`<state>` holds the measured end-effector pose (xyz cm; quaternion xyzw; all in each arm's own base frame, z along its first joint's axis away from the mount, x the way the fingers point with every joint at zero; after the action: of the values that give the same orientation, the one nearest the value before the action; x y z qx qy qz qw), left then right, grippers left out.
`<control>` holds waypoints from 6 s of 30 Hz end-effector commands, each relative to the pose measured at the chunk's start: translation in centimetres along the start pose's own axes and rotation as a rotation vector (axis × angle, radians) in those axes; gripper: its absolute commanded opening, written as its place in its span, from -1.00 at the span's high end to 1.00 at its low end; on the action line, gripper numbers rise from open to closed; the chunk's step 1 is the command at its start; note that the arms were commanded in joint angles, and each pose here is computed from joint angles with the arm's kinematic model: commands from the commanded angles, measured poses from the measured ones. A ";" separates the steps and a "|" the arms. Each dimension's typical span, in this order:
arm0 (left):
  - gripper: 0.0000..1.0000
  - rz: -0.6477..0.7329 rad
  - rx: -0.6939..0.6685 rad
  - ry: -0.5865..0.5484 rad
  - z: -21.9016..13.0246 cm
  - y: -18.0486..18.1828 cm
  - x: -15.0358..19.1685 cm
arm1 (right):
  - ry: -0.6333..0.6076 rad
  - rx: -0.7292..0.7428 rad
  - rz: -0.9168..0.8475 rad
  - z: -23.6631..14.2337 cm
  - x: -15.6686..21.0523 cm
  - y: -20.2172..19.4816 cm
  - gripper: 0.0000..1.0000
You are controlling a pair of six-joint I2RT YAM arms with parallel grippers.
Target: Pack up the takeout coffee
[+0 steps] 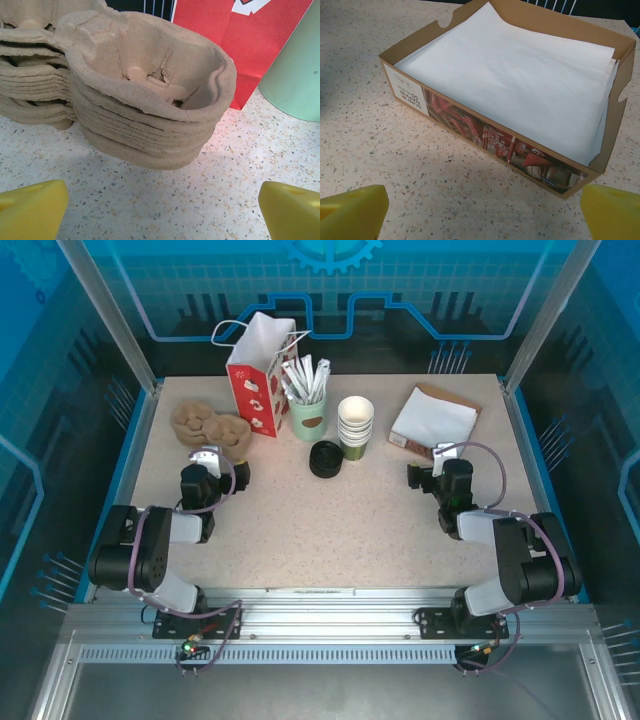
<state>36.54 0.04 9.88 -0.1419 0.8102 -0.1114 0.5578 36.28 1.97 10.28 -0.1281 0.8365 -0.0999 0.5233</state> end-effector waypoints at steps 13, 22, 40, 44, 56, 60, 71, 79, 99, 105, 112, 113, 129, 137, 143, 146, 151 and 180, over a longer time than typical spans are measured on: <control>-0.98 0.021 0.030 -0.008 0.2 -0.6 -0.4 | -0.034 0.014 0.004 0.4 -1.2 -0.7 -0.99; -0.98 0.022 0.030 -0.007 0.3 -0.7 -0.4 | -0.035 0.013 0.003 0.4 -1.2 -0.7 -1.00; -0.97 -0.331 0.035 -0.064 -9.1 -3.3 -7.8 | 0.073 0.196 0.337 -8.2 -8.3 -7.3 -1.00; -0.95 -0.541 0.194 -0.025 -10.8 -5.9 -8.6 | 0.051 -0.018 0.368 -10.3 -11.2 -5.1 -1.00; -0.88 -0.294 0.353 0.323 -11.4 -16.5 -6.8 | 0.081 -0.302 0.023 -11.9 -19.1 5.3 -0.83; -0.87 -0.207 0.395 0.369 -11.4 -18.9 -6.4 | 0.150 -0.318 -0.016 -10.0 -20.4 6.9 -0.64; -0.83 -0.104 0.437 0.460 -9.9 -23.4 -5.6 | 0.256 -0.295 -0.025 -3.8 -22.7 8.5 -0.18; -0.83 -0.081 0.438 0.466 -10.0 -24.0 -5.4 | 0.347 -0.266 -0.060 0.9 -22.3 9.8 0.12; -0.83 -0.063 0.421 0.463 -10.0 -23.5 -5.0 | 0.422 -0.248 -0.124 4.0 -20.8 10.1 0.53; -0.84 -0.060 0.417 0.465 -9.9 -23.4 -4.8 | 0.426 -0.257 -0.128 4.1 -20.7 10.2 0.63; -0.84 -0.062 0.416 0.471 -9.9 -23.4 -4.6 | 0.416 -0.257 -0.128 3.7 -21.0 9.9 0.71; -0.84 -0.061 0.413 0.473 -9.8 -23.4 -4.5 | 0.412 -0.259 -0.129 3.6 -21.2 9.9 0.71; -0.84 -0.053 0.404 0.473 -9.8 -23.2 -4.3 | 0.353 -0.282 -0.081 1.9 -23.7 8.6 0.76; -0.84 -0.052 0.403 0.472 -9.8 -23.1 -4.1 | 0.336 -0.292 -0.055 1.2 -24.5 7.8 0.76; -0.84 -0.051 0.406 0.467 -10.0 -23.1 -4.3 | 0.335 -0.366 0.030 1.3 -24.2 7.6 0.78; -0.84 -0.048 0.399 0.464 -9.9 -22.9 -4.3 | 0.307 -0.392 0.077 0.7 -25.0 6.8 0.78; -0.85 -0.054 0.404 0.463 -10.0 -22.9 -4.2 | 0.308 -0.450 0.154 1.1 -24.6 6.0 0.80; -0.93 -0.047 0.365 0.393 -10.7 -21.3 -4.9 | 0.112 -0.468 0.201 -6.4 -30.4 0.4 0.80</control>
<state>30.83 -18.58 24.85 -0.0352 0.8714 -0.3015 0.3853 46.50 11.72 34.62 -0.1335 0.8963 0.1228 0.4046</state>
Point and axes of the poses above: each hand's point on the last joint's axis, 136 mm out from that joint toward the fingers, its own z axis out along the fingers, its own y axis along the line the jaws close on, x = y × z, the point moved 3 cm from there along -z, back along the fingers, and after that the axes turned 14 degrees about -z, right-handed, at the moved point
